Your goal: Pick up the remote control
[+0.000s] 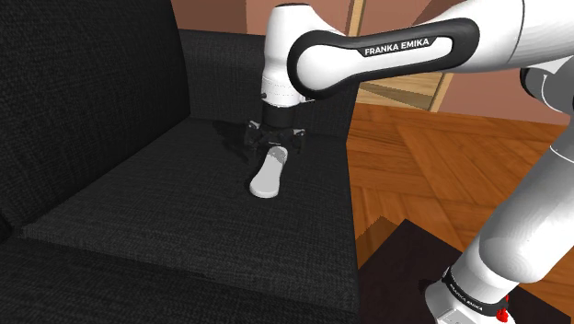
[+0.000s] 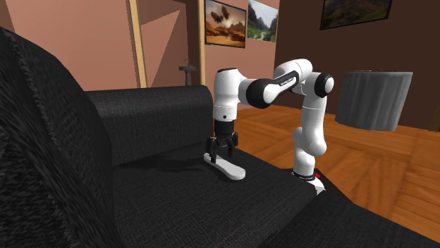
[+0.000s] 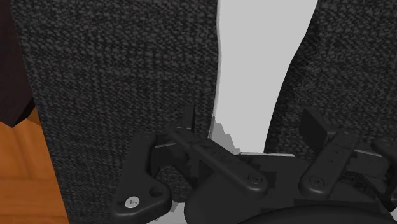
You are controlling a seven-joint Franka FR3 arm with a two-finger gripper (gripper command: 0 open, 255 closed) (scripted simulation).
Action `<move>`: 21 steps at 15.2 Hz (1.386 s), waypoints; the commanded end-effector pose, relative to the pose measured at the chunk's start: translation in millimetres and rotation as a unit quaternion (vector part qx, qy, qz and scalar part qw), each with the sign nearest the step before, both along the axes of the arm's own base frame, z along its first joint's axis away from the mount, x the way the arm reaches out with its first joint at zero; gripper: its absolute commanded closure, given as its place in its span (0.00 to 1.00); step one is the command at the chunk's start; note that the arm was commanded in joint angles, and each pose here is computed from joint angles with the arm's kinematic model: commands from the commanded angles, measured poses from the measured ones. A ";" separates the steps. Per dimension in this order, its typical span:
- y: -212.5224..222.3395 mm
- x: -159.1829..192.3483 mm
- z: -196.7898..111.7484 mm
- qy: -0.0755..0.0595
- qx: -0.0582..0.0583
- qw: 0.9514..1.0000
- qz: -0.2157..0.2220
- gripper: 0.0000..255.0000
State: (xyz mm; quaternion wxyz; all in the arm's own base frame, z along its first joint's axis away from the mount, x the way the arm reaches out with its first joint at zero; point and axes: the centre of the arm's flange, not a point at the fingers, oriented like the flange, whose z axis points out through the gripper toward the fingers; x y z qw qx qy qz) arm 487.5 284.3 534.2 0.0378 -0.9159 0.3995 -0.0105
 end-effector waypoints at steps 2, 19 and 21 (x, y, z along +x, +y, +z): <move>-0.2 0.4 -14.5 0.000 0.000 1.000 0.000 0.00; -0.2 0.4 11.9 0.000 0.000 1.000 0.000 1.00; -0.2 0.4 22.5 0.000 0.000 1.000 0.000 1.00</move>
